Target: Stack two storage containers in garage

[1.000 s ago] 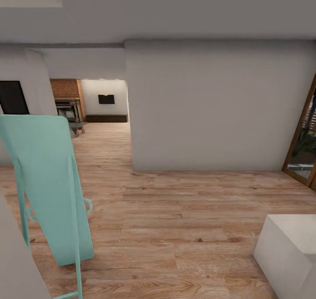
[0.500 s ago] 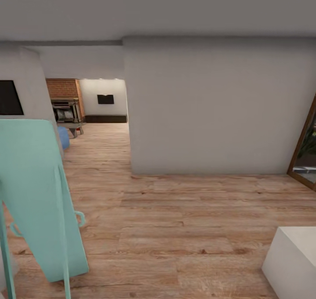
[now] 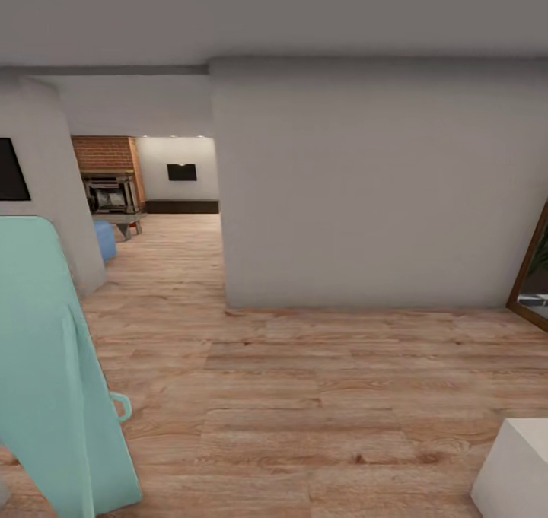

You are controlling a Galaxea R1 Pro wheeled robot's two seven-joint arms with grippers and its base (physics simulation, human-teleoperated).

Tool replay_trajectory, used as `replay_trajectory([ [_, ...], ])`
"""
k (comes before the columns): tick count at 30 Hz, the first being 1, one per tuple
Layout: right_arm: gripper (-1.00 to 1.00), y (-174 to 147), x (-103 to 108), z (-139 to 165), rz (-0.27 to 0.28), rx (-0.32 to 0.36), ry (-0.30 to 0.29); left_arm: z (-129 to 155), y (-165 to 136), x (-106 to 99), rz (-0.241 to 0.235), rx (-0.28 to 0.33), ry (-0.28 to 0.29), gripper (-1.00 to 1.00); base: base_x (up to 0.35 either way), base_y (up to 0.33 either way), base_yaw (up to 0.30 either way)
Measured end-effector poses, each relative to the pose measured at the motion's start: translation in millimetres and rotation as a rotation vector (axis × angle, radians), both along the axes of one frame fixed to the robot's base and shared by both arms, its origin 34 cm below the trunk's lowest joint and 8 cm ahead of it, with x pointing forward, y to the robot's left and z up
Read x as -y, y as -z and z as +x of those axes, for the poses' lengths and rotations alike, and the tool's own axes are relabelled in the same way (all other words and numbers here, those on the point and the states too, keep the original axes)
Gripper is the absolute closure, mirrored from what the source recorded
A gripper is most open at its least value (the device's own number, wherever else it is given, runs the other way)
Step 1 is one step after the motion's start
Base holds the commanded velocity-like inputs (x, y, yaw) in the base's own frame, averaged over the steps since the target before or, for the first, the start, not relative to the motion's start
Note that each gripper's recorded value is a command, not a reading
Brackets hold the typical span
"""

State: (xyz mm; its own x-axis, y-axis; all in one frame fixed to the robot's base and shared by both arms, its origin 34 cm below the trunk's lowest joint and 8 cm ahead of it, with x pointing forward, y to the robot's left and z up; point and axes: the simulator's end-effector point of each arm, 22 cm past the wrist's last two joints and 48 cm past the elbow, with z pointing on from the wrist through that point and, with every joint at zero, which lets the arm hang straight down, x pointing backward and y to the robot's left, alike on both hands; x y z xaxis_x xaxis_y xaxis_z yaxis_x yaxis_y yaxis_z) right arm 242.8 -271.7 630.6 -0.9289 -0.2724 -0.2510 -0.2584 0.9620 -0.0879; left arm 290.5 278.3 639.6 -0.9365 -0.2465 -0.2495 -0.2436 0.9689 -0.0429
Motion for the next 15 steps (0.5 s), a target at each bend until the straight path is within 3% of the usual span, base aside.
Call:
replay_trajectory([
  [15, -1.00, -0.2, -0.8, 0.8, -0.002, 0.003, -0.023, 0.0, 0.0, 0.0, 0.000, 0.000, 0.000, -1.00, 0.316, -0.148, 0.000],
])
